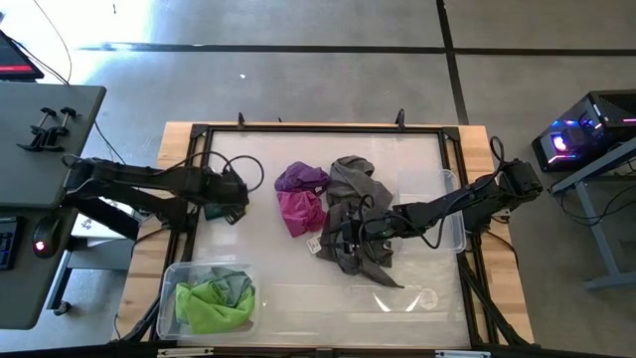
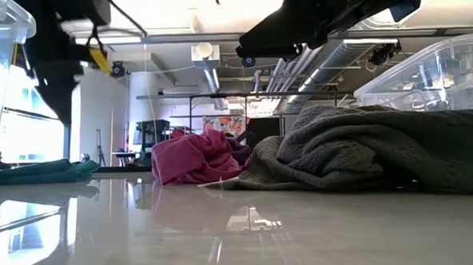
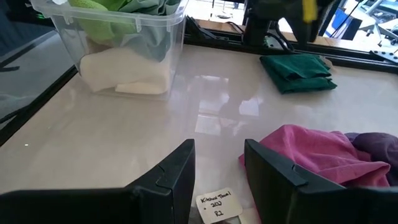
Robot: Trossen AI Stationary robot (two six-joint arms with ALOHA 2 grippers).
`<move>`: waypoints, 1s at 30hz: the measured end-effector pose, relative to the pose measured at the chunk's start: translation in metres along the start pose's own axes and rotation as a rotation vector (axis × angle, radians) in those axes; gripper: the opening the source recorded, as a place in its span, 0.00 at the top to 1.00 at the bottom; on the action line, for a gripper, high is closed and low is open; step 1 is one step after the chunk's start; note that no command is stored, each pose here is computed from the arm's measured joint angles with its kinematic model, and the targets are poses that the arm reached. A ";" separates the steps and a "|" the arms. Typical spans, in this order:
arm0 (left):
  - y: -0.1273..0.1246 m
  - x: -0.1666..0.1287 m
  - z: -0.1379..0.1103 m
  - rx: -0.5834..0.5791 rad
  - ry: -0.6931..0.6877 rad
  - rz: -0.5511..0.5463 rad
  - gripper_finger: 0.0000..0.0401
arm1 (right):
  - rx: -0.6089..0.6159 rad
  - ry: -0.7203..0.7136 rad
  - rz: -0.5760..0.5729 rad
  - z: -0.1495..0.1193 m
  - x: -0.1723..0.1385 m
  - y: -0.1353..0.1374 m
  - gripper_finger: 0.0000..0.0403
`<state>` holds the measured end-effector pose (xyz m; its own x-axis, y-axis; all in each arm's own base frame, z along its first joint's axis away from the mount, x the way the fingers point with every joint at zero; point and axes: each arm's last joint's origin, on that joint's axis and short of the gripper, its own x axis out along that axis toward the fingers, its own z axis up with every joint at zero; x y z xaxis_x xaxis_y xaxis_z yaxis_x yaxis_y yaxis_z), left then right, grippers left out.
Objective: Sort microfiber towel by color & place in baskets
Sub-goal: Put the dark blue microfiber towel into the top transparent bin
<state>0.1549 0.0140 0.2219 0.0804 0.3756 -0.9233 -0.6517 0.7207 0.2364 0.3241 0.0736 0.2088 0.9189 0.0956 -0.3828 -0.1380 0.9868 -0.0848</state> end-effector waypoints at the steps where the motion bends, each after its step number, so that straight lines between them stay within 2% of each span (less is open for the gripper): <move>1: 0.002 0.004 0.001 -0.008 0.006 0.000 0.76 | 0.004 0.000 0.000 0.000 0.000 0.000 0.67; 3: 0.005 0.012 0.002 -0.023 0.013 -0.007 0.69 | 0.008 0.002 0.000 -0.001 0.001 0.000 0.67; 9: 0.007 0.040 0.006 -0.076 0.022 -0.119 0.54 | 0.020 0.035 0.001 -0.009 0.008 0.001 0.67; 15: 0.010 0.068 0.002 -0.105 0.085 -0.065 0.53 | 0.033 0.042 0.000 -0.015 0.015 0.002 0.67; 20: 0.004 0.081 0.006 -0.113 0.124 -0.084 0.63 | 0.032 0.043 0.001 -0.015 0.015 0.002 0.67; 27: -0.010 0.101 0.016 -0.054 0.140 -0.117 0.86 | 0.033 0.074 0.002 -0.018 0.015 0.003 0.67; 30: -0.017 0.103 0.020 -0.027 0.087 -0.138 0.96 | 0.023 0.120 0.012 -0.023 0.014 0.007 0.67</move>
<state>0.1898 0.0522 0.1289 0.1061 0.2215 -0.9694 -0.6587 0.7459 0.0984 0.3274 0.0787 0.1821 0.8664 0.0926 -0.4907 -0.1392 0.9885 -0.0592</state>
